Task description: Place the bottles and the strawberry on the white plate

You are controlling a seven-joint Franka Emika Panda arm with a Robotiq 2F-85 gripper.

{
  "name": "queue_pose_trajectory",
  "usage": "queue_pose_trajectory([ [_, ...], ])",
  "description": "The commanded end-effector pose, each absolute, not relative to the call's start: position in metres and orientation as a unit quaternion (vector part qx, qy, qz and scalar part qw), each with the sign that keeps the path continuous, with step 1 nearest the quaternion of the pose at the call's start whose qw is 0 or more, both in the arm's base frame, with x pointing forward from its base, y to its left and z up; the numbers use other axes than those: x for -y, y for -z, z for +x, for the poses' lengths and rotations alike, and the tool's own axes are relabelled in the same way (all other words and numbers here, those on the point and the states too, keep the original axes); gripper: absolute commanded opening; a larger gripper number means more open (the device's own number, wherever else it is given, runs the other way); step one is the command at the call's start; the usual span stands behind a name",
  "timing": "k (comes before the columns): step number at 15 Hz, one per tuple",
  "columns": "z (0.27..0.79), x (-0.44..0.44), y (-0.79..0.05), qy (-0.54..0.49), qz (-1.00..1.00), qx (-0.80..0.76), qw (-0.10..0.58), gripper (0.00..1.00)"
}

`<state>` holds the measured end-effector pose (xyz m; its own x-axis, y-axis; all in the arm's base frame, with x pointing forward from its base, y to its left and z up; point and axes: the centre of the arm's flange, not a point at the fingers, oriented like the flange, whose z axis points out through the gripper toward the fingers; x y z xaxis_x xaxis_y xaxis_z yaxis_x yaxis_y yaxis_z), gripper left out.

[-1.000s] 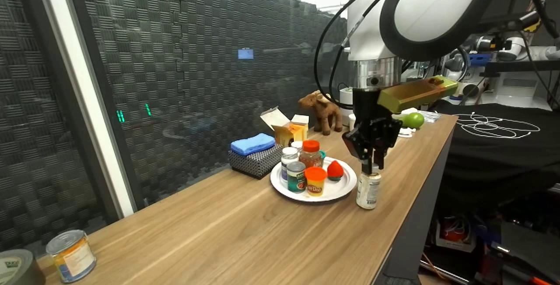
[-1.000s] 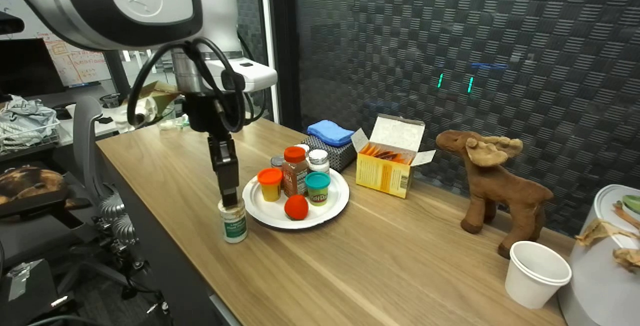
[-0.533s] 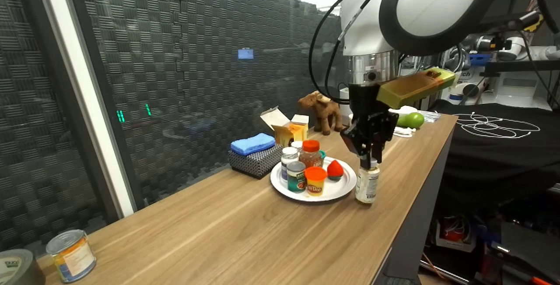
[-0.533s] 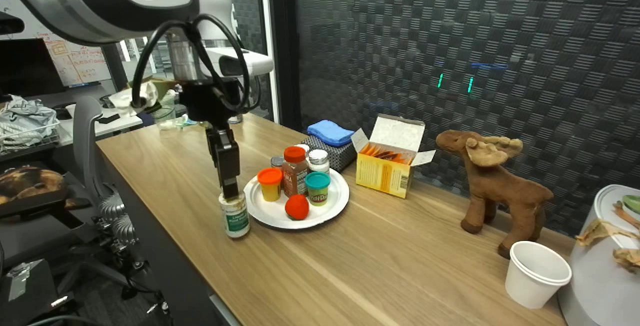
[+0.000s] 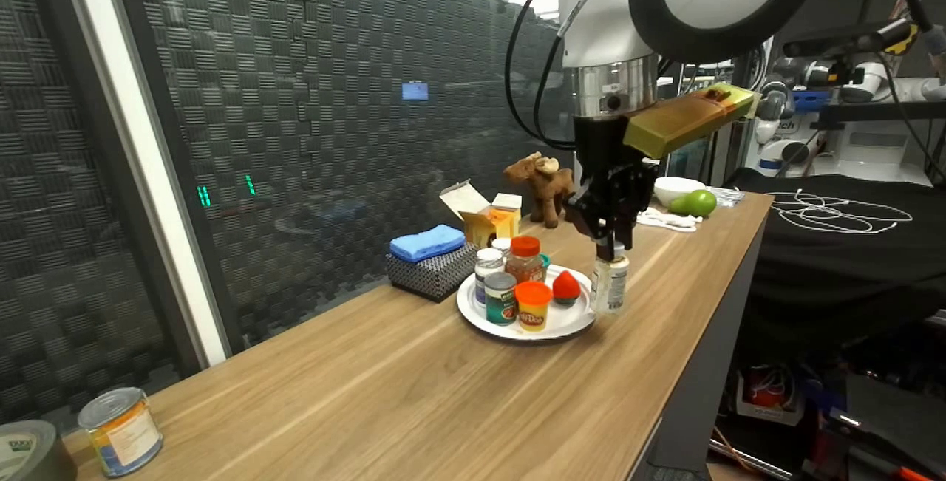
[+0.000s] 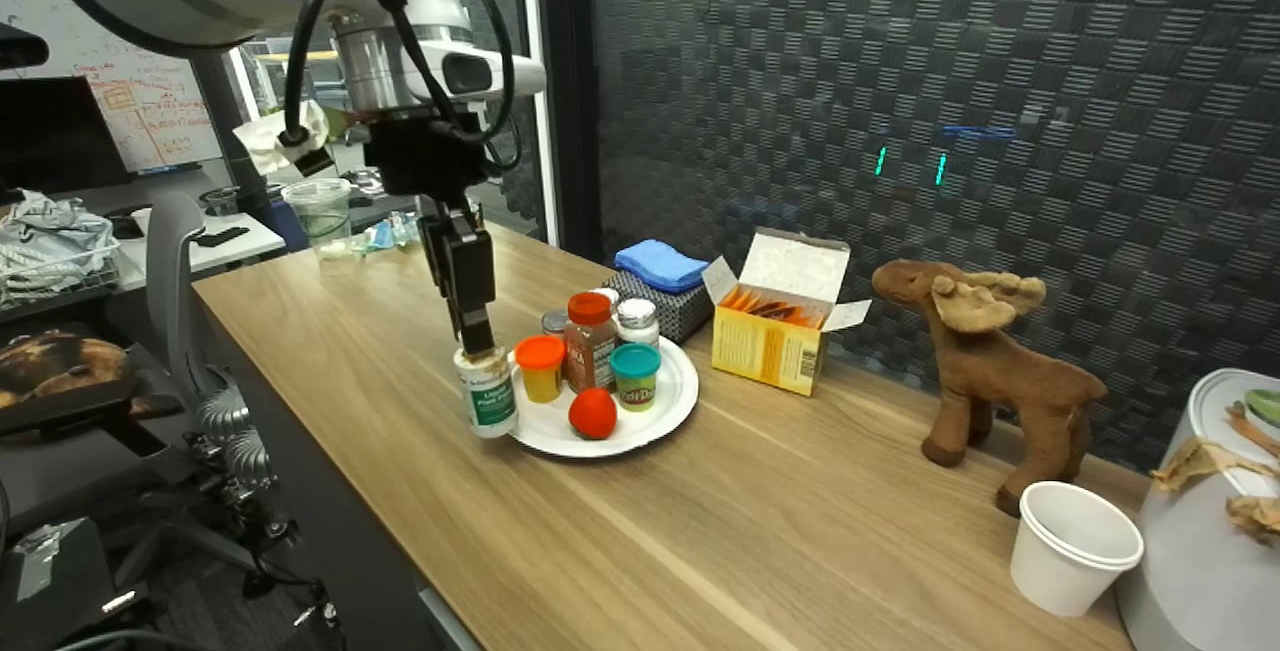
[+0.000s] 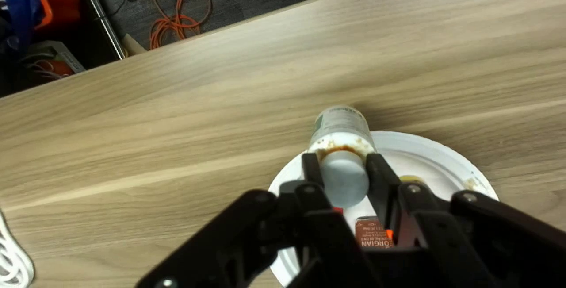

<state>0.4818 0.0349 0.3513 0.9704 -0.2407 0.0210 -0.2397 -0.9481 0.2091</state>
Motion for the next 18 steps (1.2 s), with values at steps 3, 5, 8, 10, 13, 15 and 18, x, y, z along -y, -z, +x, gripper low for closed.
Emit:
queue_pose_trajectory([
  [3, 0.516, -0.029, -0.354, -0.014, 0.988, 0.128, 0.09, 0.08],
  [5, 0.525, -0.026, -0.354, -0.021, 0.987, 0.132, 0.086, 0.08],
  [8, 0.536, -0.023, -0.348, -0.019, 0.988, 0.137, 0.072, 0.08],
  [10, 0.54, -0.022, -0.339, -0.007, 0.988, 0.141, 0.064, 0.08],
  [13, 0.541, -0.022, -0.324, 0.01, 0.988, 0.145, 0.048, 0.08],
  [15, 0.542, -0.021, -0.318, 0.013, 0.988, 0.15, 0.045, 0.08],
  [18, 0.544, -0.018, -0.316, 0.008, 0.987, 0.156, 0.047, 0.08],
])
